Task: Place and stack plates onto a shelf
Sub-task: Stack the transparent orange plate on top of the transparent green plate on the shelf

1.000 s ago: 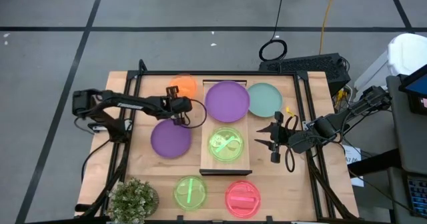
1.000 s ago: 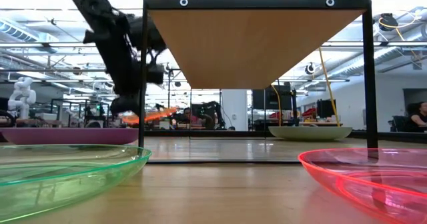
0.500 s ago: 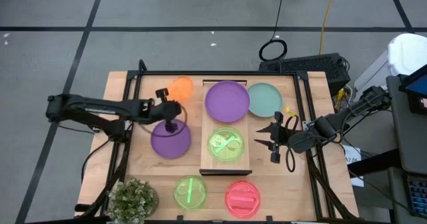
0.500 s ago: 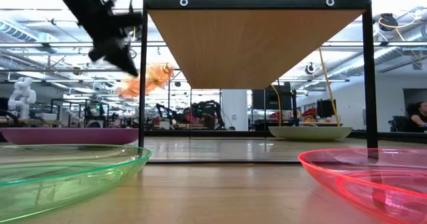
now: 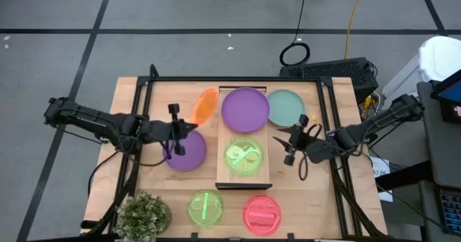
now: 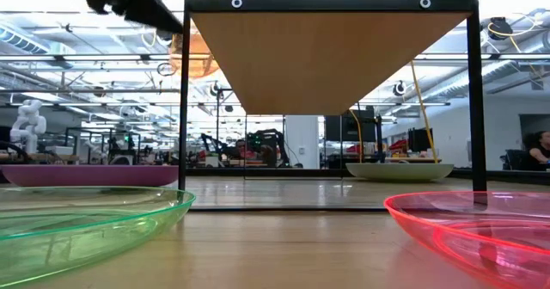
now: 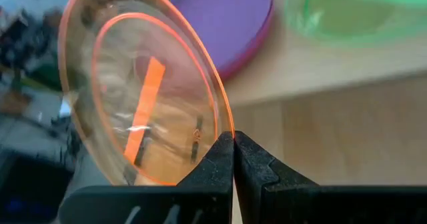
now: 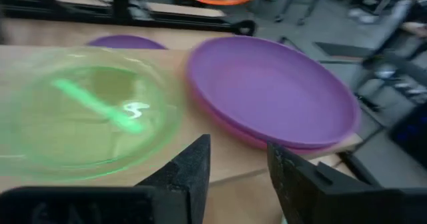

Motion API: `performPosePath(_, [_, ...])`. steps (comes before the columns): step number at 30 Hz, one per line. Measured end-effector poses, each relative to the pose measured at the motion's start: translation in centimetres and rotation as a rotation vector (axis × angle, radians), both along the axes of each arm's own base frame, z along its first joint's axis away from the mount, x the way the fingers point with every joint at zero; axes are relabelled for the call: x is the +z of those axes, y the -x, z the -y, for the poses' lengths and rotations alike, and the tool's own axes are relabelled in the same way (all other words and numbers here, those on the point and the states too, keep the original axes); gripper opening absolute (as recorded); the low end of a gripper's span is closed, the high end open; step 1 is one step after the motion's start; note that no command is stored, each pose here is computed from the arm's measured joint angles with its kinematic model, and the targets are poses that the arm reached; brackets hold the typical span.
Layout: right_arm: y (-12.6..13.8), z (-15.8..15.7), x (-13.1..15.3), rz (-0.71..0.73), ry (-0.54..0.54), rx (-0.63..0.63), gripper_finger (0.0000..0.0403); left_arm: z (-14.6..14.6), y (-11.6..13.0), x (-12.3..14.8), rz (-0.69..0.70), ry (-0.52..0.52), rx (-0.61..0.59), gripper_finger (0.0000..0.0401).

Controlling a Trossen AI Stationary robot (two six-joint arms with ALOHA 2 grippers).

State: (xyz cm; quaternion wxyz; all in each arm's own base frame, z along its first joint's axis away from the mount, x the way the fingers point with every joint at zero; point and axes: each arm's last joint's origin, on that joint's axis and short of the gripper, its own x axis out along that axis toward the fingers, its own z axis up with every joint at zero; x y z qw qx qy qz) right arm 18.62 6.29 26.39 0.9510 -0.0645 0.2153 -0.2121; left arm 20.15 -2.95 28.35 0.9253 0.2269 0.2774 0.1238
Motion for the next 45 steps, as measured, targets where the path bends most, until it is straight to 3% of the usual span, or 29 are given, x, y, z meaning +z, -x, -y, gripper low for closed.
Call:
performPosePath(14, [-0.8, 4.5, -5.3, 0.099, 0.030, -0.104, 0.0005, 3.3, -0.6, 1.9, 0.192, -0.079, -0.204, 0.0001])
performPosePath(34, [-0.4, 7.3, -7.3, 0.221, -0.043, -0.104, 0.0001, 6.2, -0.1, 4.1, 0.405, -0.076, -0.352, 0.0001])
performPosePath(45, [-0.5, 7.5, -7.4, 0.222, -0.069, -0.069, 0.0000, 8.6, -3.9, 3.9, 0.353, -0.091, -0.428, 0.0001])
